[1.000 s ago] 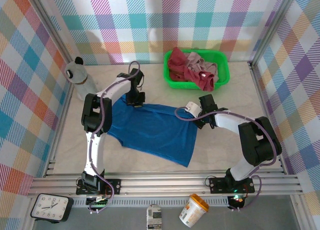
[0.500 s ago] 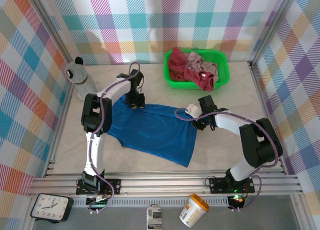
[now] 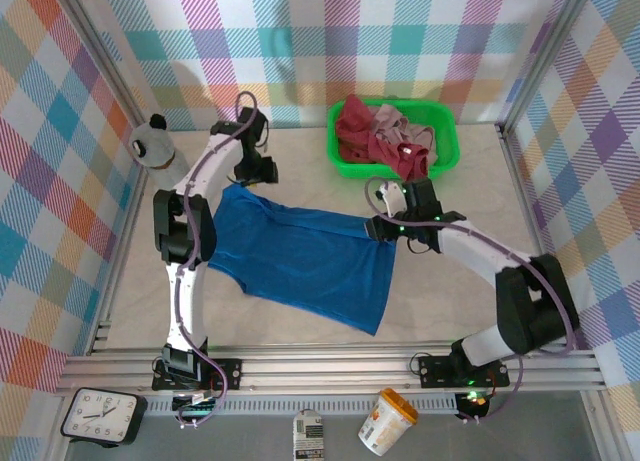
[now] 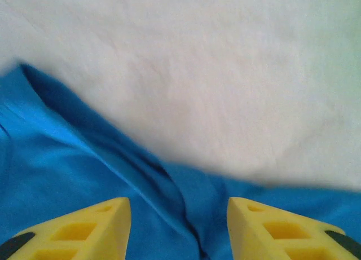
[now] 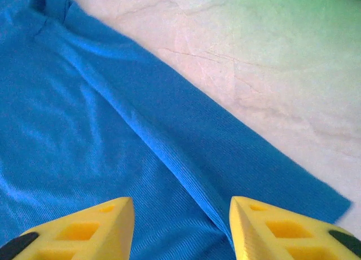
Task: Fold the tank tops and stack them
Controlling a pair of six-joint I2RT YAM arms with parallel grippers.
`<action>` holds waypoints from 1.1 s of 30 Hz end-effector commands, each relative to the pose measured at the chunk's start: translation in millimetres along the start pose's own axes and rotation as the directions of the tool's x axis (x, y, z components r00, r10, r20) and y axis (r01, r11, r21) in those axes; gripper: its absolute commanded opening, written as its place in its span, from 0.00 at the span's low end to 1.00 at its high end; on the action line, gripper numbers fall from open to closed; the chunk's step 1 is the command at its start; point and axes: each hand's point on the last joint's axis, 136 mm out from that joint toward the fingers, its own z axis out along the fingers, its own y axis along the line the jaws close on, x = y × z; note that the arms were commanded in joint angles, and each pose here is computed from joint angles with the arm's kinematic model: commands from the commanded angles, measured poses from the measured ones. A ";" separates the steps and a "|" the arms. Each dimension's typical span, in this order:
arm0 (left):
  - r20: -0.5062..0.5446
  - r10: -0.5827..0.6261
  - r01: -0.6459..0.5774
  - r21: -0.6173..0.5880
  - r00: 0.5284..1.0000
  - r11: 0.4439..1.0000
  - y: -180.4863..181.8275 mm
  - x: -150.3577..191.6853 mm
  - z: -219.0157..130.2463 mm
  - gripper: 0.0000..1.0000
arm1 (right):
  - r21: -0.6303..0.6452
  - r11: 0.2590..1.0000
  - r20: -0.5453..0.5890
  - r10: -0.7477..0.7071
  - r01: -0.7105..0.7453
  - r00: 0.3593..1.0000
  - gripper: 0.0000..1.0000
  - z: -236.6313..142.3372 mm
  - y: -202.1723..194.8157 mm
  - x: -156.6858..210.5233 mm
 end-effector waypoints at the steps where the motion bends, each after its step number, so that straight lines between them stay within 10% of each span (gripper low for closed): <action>1: -0.035 -0.046 0.041 -0.117 0.998 0.992 37.2 -10.7 22.5 0.49 | -0.072 0.965 0.017 0.253 -0.251 0.967 0.49 22.1 6.8 -14.2; 20: -0.022 -0.019 0.008 -0.408 1.000 0.913 99.7 -29.4 45.1 0.49 | 0.031 0.940 -0.158 0.342 -0.341 0.926 0.48 62.9 -14.3 46.5; 33: -0.109 -0.016 -0.028 -0.392 0.994 0.919 108.3 -13.0 61.1 0.33 | 0.054 0.934 -0.206 0.356 -0.352 0.911 0.47 66.9 -17.4 65.1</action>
